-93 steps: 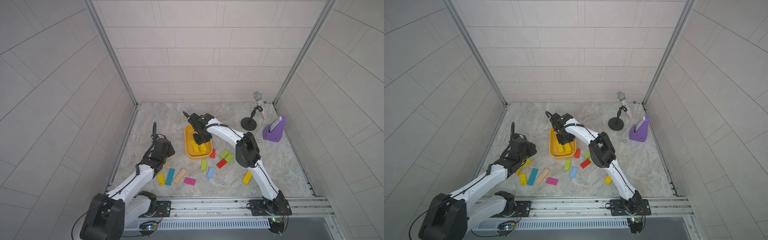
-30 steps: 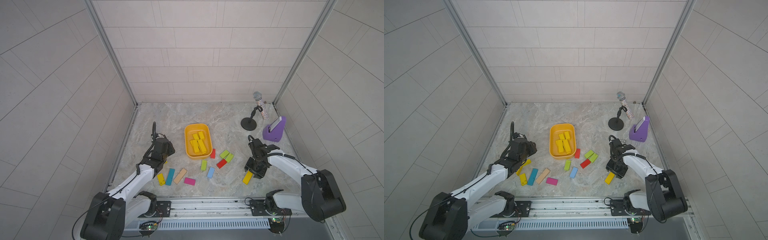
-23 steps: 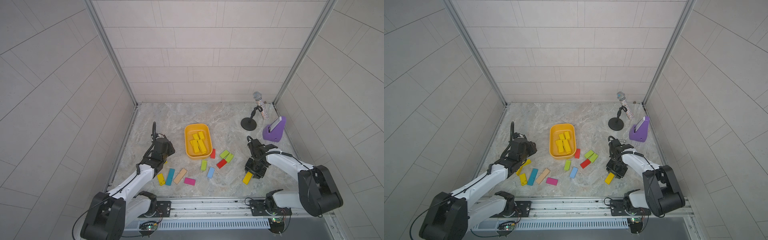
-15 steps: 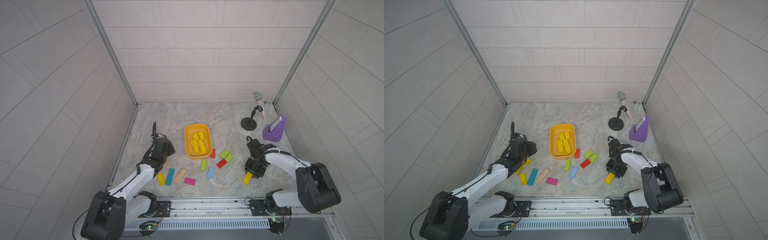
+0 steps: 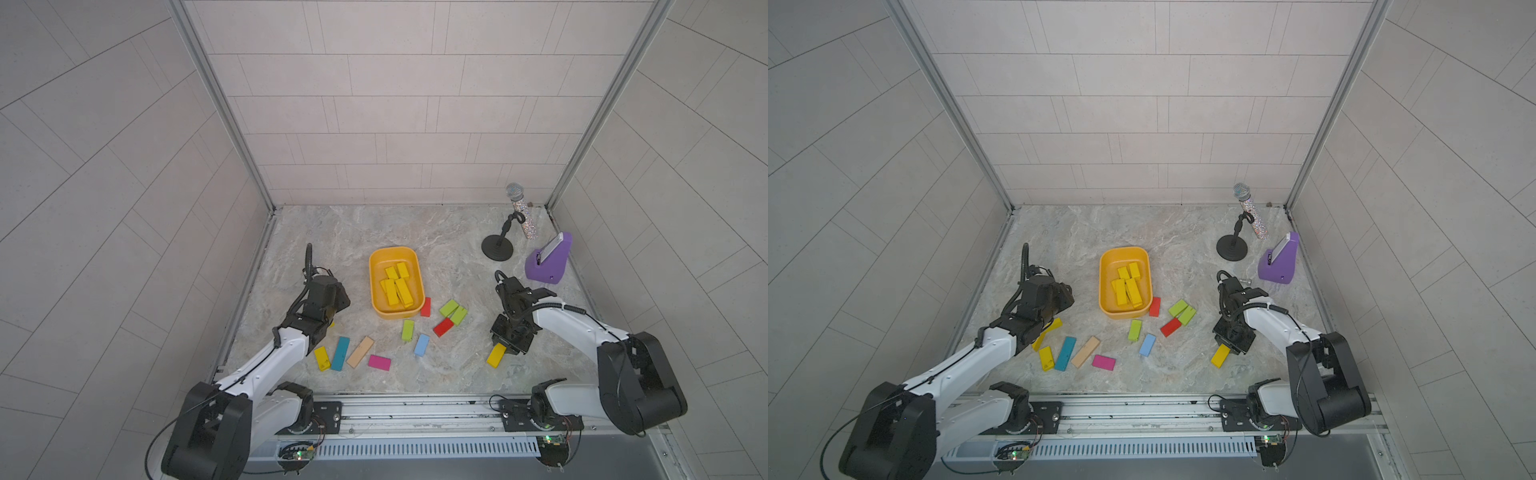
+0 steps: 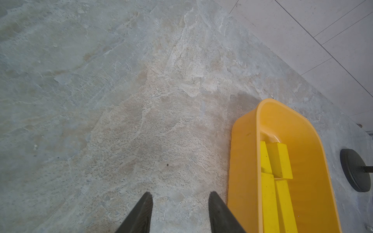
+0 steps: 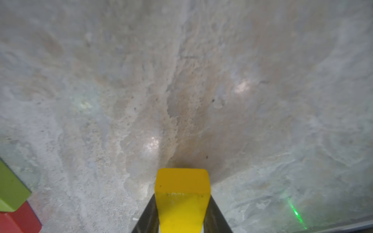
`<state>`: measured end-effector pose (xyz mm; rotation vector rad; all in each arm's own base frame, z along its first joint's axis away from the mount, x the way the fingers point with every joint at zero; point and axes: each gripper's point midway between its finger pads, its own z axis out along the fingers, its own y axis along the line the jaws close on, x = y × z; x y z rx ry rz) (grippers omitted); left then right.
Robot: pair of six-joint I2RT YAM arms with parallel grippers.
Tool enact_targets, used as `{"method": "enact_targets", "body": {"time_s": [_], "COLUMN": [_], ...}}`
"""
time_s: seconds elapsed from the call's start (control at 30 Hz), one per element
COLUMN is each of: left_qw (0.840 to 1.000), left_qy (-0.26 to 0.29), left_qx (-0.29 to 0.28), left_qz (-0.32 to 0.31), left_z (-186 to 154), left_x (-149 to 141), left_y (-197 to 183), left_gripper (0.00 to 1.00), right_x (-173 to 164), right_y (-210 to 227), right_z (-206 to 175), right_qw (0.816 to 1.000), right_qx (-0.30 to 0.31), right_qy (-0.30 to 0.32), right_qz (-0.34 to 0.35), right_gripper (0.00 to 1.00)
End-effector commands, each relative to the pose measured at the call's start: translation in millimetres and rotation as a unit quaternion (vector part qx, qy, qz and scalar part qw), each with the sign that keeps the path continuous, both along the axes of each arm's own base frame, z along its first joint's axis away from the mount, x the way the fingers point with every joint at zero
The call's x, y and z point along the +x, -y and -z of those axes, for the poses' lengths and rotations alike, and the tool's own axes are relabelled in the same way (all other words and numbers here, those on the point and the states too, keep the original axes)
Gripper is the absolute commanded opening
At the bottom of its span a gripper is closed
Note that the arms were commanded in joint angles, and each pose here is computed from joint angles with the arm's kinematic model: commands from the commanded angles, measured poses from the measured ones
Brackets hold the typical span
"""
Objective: Pick out the yellow building blocks
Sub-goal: Pick up the building block from the center of the board, then place the building block in the storage box.
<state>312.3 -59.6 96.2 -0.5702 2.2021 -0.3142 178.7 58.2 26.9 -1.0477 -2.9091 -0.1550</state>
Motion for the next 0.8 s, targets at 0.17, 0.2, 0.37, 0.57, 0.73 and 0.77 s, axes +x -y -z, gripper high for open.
{"method": "enact_targets", "body": {"time_s": [0.17,0.2,0.37,0.57,0.73,0.77], "left_qw": [1.000,1.000,1.000,1.000,1.000,1.000], "left_qy": [0.003,0.002,0.001,0.004,0.006,0.007], "left_qx": [-0.017,-0.018,-0.020,-0.020,-0.017,-0.016], "left_qz": [-0.016,-0.014,-0.011,-0.013,-0.015,-0.016], "left_z": [2.0,1.8,1.3,-0.4,-1.3,-1.6], "left_x": [5.7,6.3,6.7,6.4,5.7,5.4], "left_y": [-0.3,0.8,1.9,1.2,-0.3,-0.9], "left_gripper": [0.50,0.50,0.50,0.50,0.50,0.50], "right_x": [10.7,13.1,30.6,58.0,79.9,83.5], "right_y": [6.6,5.1,-7.4,-34.0,-60.3,-66.8], "right_z": [-31.3,-34.6,-55.2,-82.7,-105.3,-108.7], "right_qw": [0.998,0.998,0.994,0.980,0.963,0.959], "right_qx": [-0.035,-0.036,-0.047,-0.064,-0.075,-0.077], "right_qy": [0.029,0.034,0.063,0.078,0.088,0.087], "right_qz": [-0.032,-0.037,-0.078,-0.170,-0.243,-0.259], "right_gripper": [0.29,0.28,0.28,0.28,0.27,0.27]}}
